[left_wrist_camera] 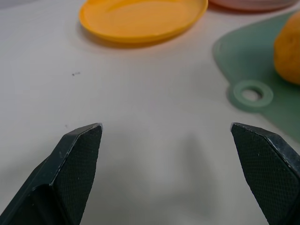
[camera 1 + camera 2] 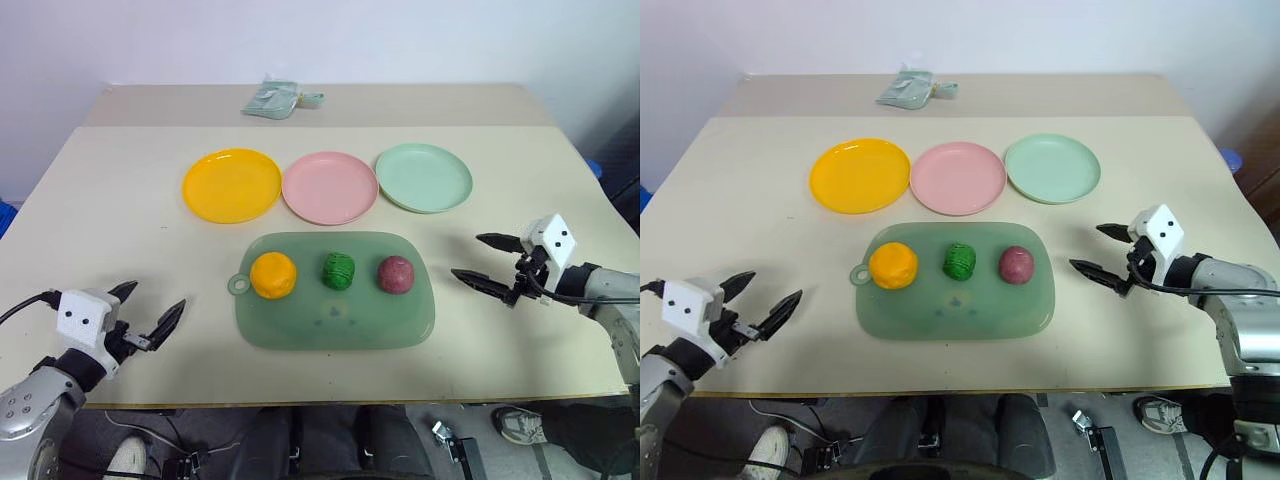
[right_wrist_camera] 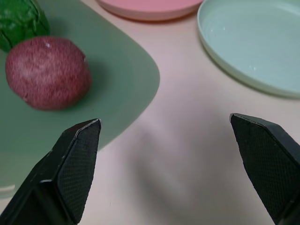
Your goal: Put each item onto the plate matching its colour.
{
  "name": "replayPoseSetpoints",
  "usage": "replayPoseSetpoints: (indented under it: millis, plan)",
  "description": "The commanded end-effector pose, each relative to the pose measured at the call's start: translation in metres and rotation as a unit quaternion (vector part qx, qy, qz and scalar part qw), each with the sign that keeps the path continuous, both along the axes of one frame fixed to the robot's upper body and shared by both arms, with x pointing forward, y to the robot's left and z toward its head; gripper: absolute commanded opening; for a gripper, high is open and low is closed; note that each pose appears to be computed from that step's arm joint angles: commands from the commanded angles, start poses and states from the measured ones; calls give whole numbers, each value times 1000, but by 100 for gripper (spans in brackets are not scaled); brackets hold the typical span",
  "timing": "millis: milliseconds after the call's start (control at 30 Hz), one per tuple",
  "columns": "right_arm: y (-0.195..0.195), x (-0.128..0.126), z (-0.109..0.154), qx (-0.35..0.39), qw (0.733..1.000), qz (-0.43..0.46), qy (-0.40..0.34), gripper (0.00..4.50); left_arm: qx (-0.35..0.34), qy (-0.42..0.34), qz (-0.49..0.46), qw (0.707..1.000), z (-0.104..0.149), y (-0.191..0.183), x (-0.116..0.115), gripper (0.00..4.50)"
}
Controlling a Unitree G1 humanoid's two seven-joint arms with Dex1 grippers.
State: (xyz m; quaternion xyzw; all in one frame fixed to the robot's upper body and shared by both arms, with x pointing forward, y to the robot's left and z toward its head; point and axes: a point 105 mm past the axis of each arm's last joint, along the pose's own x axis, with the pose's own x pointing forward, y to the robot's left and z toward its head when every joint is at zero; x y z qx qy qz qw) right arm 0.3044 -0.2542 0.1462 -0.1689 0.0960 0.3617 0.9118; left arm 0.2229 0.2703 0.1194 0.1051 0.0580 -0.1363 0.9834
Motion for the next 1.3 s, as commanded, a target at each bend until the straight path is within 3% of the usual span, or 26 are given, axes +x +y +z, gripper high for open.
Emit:
replayPoseSetpoints:
  millis: [33, 400, 533, 700, 833, 1000, 1300]
  plan:
    - [3, 3, 9, 5, 1000, 3, -16, 448, 4, -17, 1, 1000, 10, -1, -1, 450]
    - [-11, 10, 2, 9, 997, -65, -44, 448, -21, -29, -30, 999, 16, -19, 16, 450]
    - [-18, 14, 7, -1, 991, -98, -89, 448, -43, -31, -73, 996, 18, -38, 34, 450]
    - [-11, 11, 13, 37, 989, -99, -99, 448, -79, -37, -127, 988, 27, -59, 51, 450]
    - [1, -20, 11, 87, 994, -42, -53, 448, -48, -13, -258, 965, 29, -98, 54, 450]
    - [27, -49, -6, 92, 996, 18, 5, 448, -20, 19, -365, 931, 24, -130, 47, 450]
    - [49, -53, -5, 99, 994, 41, 0, 448, 43, 37, -349, 935, 1, -131, 67, 450]
